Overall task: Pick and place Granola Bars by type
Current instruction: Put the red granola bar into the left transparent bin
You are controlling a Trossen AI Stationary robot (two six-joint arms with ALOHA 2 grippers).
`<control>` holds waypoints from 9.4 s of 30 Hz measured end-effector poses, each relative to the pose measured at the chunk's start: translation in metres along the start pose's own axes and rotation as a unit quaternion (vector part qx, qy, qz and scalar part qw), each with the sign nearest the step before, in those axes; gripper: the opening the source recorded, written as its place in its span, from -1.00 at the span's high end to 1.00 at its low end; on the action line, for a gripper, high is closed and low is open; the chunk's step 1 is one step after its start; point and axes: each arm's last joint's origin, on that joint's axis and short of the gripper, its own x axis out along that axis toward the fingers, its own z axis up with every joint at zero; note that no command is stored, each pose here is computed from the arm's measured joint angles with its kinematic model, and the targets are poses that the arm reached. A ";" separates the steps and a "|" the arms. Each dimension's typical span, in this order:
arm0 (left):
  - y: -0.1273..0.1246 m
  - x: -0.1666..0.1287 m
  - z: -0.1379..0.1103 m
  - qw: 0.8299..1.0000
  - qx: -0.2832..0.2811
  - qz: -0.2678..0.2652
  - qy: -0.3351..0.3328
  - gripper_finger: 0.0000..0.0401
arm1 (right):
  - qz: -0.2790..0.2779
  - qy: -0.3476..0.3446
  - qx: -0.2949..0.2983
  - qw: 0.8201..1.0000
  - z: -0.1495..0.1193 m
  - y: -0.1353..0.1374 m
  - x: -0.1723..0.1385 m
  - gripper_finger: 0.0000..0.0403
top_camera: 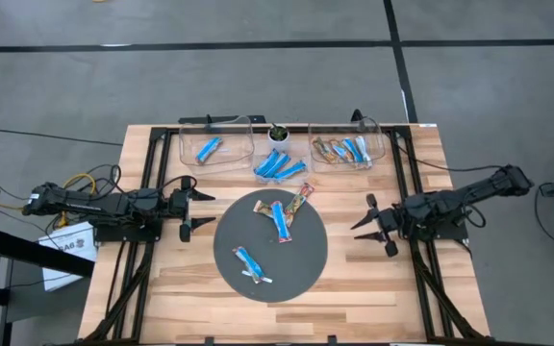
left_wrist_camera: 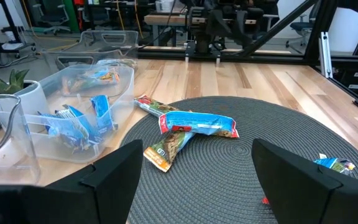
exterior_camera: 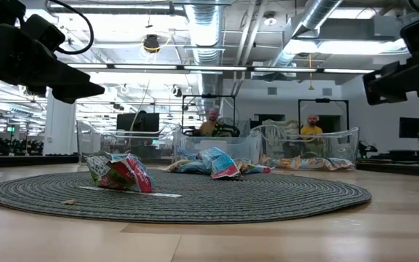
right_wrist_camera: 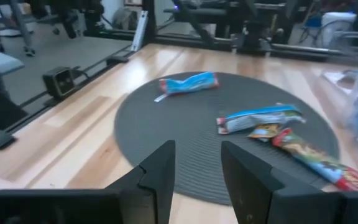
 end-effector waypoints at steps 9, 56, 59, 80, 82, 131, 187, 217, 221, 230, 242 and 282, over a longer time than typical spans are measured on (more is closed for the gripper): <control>0.000 0.000 0.000 1.000 0.000 0.000 0.000 -0.47 | -0.033 -0.001 0.002 0.999 0.000 -0.008 -0.001 0.38; -0.004 0.001 0.009 0.992 -0.072 -0.038 0.091 -0.41 | -0.057 -0.001 0.078 0.995 -0.001 -0.013 -0.001 0.38; -0.004 0.003 0.022 0.989 -0.040 -0.030 0.138 -0.33 | -0.057 -0.001 0.078 0.995 -0.001 -0.013 -0.001 0.38; -0.099 0.076 0.057 0.883 0.315 -0.174 0.301 -0.14 | -0.057 -0.001 0.078 0.995 -0.001 -0.013 -0.001 0.38; -0.109 0.084 0.053 0.874 0.328 -0.174 0.313 -0.14 | -0.057 -0.001 0.078 0.995 -0.001 -0.013 -0.001 0.38; -0.132 0.168 0.012 0.785 0.377 -0.173 0.460 0.43 | -0.056 -0.001 0.078 0.995 -0.001 -0.013 -0.001 0.38; -0.118 0.160 0.137 0.939 0.319 0.031 0.122 0.65 | -0.057 -0.001 0.078 0.995 -0.001 -0.013 -0.001 0.38; 0.091 0.167 0.152 0.890 0.168 0.378 0.194 0.65 | -0.057 -0.001 0.078 0.995 -0.001 -0.013 -0.001 0.38; 0.111 0.152 0.154 0.878 0.130 0.414 0.205 0.65 | -0.057 -0.001 0.078 0.995 -0.001 -0.013 -0.001 0.38; 0.130 0.113 0.159 0.855 0.028 0.470 0.218 0.65 | -0.057 -0.001 0.078 0.995 -0.001 -0.013 -0.001 0.38; 0.128 0.087 0.145 0.828 -0.093 0.482 0.273 0.65 | -0.057 -0.001 0.078 0.995 -0.001 -0.013 -0.001 0.38; 0.160 0.081 0.060 0.724 -0.246 0.472 0.438 0.65 | -0.057 -0.001 0.078 0.995 -0.001 -0.013 -0.001 0.38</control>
